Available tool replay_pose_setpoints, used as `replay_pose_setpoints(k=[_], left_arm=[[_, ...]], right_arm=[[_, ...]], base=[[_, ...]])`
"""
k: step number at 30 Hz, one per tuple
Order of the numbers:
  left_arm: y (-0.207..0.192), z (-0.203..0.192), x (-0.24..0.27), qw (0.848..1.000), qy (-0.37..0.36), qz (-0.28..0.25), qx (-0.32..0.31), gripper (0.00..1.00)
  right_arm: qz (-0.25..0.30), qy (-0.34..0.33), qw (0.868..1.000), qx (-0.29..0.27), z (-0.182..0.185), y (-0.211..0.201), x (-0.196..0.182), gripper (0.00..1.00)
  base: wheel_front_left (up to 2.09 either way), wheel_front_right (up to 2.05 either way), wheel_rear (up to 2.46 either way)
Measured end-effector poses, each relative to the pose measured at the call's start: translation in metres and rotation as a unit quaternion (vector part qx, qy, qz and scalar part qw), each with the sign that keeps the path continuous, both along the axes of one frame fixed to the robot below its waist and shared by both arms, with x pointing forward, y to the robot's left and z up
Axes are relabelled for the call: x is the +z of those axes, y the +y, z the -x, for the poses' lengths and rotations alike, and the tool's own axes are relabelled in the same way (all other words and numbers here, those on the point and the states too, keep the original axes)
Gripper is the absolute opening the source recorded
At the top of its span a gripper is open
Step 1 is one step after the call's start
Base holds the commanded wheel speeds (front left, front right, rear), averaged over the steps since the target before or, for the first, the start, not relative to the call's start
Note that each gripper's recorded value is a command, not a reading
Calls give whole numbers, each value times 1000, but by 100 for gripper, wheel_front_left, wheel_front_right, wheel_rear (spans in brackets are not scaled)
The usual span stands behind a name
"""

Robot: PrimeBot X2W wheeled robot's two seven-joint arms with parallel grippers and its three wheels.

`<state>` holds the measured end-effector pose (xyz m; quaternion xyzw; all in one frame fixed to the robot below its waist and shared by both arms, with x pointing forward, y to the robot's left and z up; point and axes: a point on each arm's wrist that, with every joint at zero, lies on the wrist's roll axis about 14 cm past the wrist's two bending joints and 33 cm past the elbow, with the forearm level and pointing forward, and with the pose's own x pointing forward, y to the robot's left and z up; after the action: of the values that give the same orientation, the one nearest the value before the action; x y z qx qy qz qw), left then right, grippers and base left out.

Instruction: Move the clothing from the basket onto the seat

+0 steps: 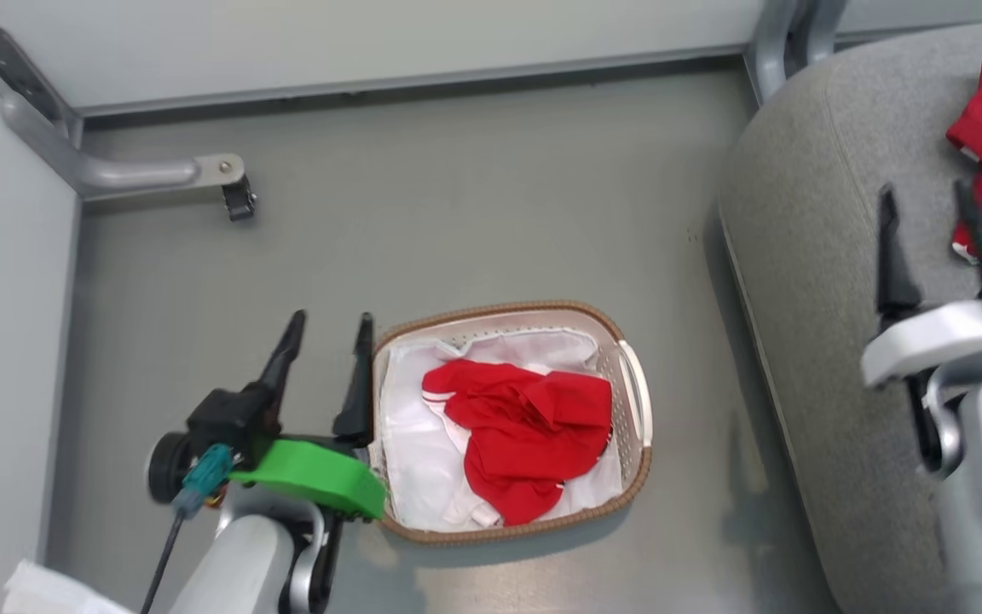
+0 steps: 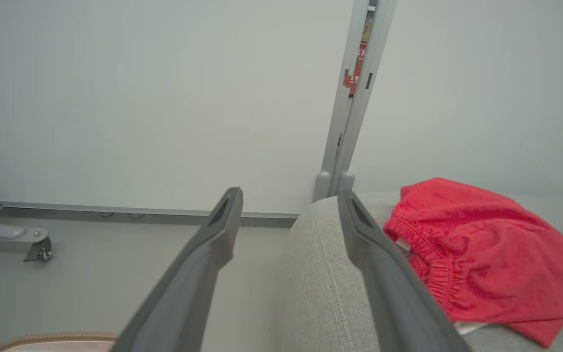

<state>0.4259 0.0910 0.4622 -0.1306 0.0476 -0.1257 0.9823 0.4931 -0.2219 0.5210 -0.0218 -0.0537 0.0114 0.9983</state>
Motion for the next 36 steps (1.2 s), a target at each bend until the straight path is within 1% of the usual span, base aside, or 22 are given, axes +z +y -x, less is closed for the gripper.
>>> replay_pose_setpoints(k=[2, 6, 13, 15, 18, 24, 36], left_arm=[[15, 5, 7, 1000, -11, -3, 26, 100], [32, 19, 10, 998, -14, -2, 58, 100], [58, 44, 4, 995, -6, -4, 103, 100], [66, 50, 2, 993, -3, -2, 114, 100], [72, 59, -1, 993, 1, -6, 120, 100], [74, 64, 2, 993, -5, -9, 122, 100], [70, 65, -1, 994, -2, -11, 112, 100]], right_arm=[[-8, -1, 1000, 14, 10, 17, -1, 100], [-37, 5, 999, 30, 26, 43, -8, 100], [-54, 31, 997, 38, 52, 57, -26, 100], [-68, 38, 996, 42, 60, 59, -31, 100], [-80, 44, 995, 49, 68, 66, -34, 100], [-82, 44, 994, 56, 77, 69, -33, 100], [-83, 45, 994, 60, 81, 72, -33, 100]], base=[[0, 0, 0], [0, 0, 0], [0, 0, 0], [0, 0, 0], [0, 0, 0], [0, 0, 0], [0, 0, 0]])
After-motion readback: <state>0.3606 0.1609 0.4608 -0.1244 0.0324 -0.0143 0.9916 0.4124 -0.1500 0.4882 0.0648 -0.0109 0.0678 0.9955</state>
